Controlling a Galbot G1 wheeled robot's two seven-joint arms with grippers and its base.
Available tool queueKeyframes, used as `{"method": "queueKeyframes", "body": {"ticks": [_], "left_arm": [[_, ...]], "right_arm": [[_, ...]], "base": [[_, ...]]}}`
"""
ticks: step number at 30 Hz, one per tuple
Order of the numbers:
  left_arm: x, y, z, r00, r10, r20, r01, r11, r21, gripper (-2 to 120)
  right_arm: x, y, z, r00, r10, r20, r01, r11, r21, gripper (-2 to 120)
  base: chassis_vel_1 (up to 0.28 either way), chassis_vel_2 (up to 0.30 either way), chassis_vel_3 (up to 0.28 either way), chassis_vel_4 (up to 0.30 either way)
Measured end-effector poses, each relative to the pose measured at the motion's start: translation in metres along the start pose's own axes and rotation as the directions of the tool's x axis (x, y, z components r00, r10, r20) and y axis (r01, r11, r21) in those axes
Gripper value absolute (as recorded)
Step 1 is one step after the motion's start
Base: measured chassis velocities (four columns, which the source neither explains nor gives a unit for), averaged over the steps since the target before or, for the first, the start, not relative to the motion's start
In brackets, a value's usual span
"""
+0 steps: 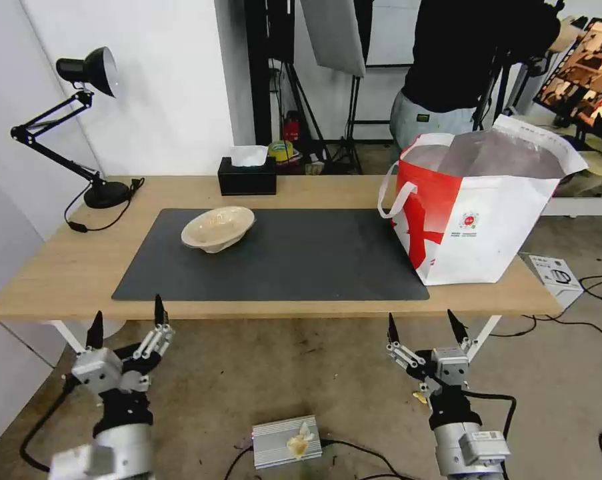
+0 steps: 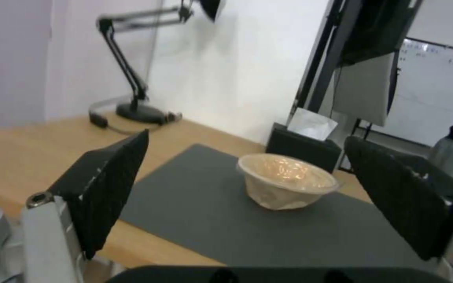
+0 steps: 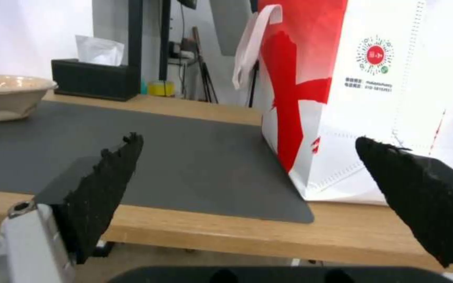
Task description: Pick up the trash from the table and place it into the takeout bag.
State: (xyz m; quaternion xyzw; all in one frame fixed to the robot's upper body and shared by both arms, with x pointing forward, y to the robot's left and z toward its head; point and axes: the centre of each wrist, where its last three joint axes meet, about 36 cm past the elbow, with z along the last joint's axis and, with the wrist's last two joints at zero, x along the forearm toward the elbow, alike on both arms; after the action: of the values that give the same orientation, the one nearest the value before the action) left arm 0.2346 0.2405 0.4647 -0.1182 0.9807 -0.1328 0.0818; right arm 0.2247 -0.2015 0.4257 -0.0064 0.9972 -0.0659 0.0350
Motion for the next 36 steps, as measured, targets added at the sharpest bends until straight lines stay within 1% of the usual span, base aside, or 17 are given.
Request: {"method": "queueKeyframes", "body": {"ticks": [1, 3, 5, 6, 8, 9, 10, 13, 14, 15, 16, 18, 19, 22, 23, 31, 36], "left_arm": [[0.0, 0.0, 0.0, 1.0, 0.0, 0.0, 0.0, 1.0, 0.0, 100], [-0.013, 0.004, -0.012, 0.998, 0.019, -0.053, -0.013, 0.994, 0.107, 100], [-0.025, 0.007, -0.023, 0.995, 0.043, -0.093, -0.025, 0.982, 0.188, 100], [-0.025, 0.007, -0.023, 0.995, 0.043, -0.093, -0.025, 0.982, 0.188, 100], [-0.04, 0.008, -0.037, 0.989, 0.073, -0.129, -0.035, 0.961, 0.274, 100], [-0.049, 0.009, -0.045, 0.985, 0.091, -0.148, -0.039, 0.944, 0.326, 100], [-0.049, 0.009, -0.045, 0.985, 0.091, -0.148, -0.039, 0.944, 0.326, 100], [-0.069, 0.013, -0.062, 0.967, 0.145, -0.209, -0.032, 0.884, 0.465, 100], [-0.069, 0.013, -0.062, 0.967, 0.145, -0.209, -0.032, 0.884, 0.465, 100], [-0.073, 0.015, -0.064, 0.961, 0.159, -0.227, -0.027, 0.868, 0.495, 100], [-0.077, 0.016, -0.066, 0.953, 0.174, -0.247, -0.017, 0.847, 0.532, 100], [-0.082, 0.015, -0.072, 0.931, 0.219, -0.291, 0.005, 0.79, 0.613, 100], [-0.082, 0.015, -0.072, 0.931, 0.219, -0.291, 0.005, 0.79, 0.613, 100], [-0.092, 0.009, -0.076, 0.914, 0.269, -0.305, 0.004, 0.744, 0.668, 100], [-0.096, 0.007, -0.075, 0.909, 0.275, -0.312, 0.01, 0.735, 0.678, 100], [-0.119, 0.005, -0.071, 0.895, 0.291, -0.338, 0.038, 0.706, 0.707, 100], [-0.144, 0.008, -0.064, 0.892, 0.277, -0.358, 0.06, 0.712, 0.7, 100]], "right_arm": [[0.0, 0.0, 0.0, 1.0, 0.0, 0.0, 0.0, 1.0, 0.0, 100], [0.0, 0.0, 0.0, 1.0, 0.0, 0.0, 0.0, 1.0, 0.0, 100], [0.0, 0.0, 0.0, 1.0, 0.0, 0.0, 0.0, 1.0, 0.0, 100], [0.0, 0.0, 0.0, 1.0, 0.0, 0.0, 0.0, 1.0, 0.0, 100], [0.0, 0.0, 0.0, 1.0, 0.0, 0.0, 0.0, 1.0, 0.0, 100], [0.0, 0.0, 0.0, 1.0, 0.0, 0.0, 0.0, 1.0, 0.0, 100], [0.0, 0.0, 0.0, 1.0, 0.0, 0.0, 0.0, 1.0, 0.0, 100], [0.0, 0.0, 0.0, 1.0, 0.0, 0.0, 0.0, 1.0, 0.0, 100], [0.0, 0.0, 0.0, 1.0, 0.0, 0.0, 0.0, 1.0, 0.0, 100], [0.0, 0.0, 0.0, 1.0, 0.0, 0.0, 0.0, 1.0, -0.001, 100], [0.0, 0.0, 0.0, 1.0, 0.0, 0.0, 0.0, 1.0, -0.001, 100], [0.0, 0.0, 0.0, 1.0, 0.0, 0.0, 0.0, 1.0, -0.001, 100], [0.0, 0.0, 0.0, 1.0, 0.0, 0.0, 0.0, 1.0, -0.001, 100], [0.0, 0.0, 0.0, 1.0, 0.0, 0.0, 0.0, 1.0, -0.001, 100], [0.0, 0.0, 0.0, 1.0, 0.0, 0.0, 0.0, 1.0, -0.001, 100], [0.0, 0.0, 0.0, 1.0, 0.0, 0.0, 0.0, 1.0, -0.001, 100], [0.0, 0.0, 0.0, 1.0, 0.0, 0.0, 0.0, 1.0, -0.001, 100]], "base": [[0.0, 0.0, 0.0, 0.0], [0.0, 0.0, 0.0, 0.0], [0.0, 0.0, 0.0, 0.0], [0.0, 0.0, 0.0, 0.0], [0.0, 0.0, 0.0, 0.0], [0.0, 0.0, 0.0, 0.0], [0.0, 0.0, 0.0, 0.0], [0.0, 0.0, 0.0, 0.0], [0.0, 0.0, 0.0, 0.0], [0.0, 0.0, 0.0, 0.0], [0.0, 0.0, 0.0, 0.0], [0.0, 0.0, 0.0, 0.0], [0.0, 0.0, 0.0, 0.0], [0.0, 0.0, 0.0, 0.0], [0.0, 0.0, 0.0, 0.0], [0.0, 0.0, 0.0, 0.0], [0.0, 0.0, 0.0, 0.0]]}}
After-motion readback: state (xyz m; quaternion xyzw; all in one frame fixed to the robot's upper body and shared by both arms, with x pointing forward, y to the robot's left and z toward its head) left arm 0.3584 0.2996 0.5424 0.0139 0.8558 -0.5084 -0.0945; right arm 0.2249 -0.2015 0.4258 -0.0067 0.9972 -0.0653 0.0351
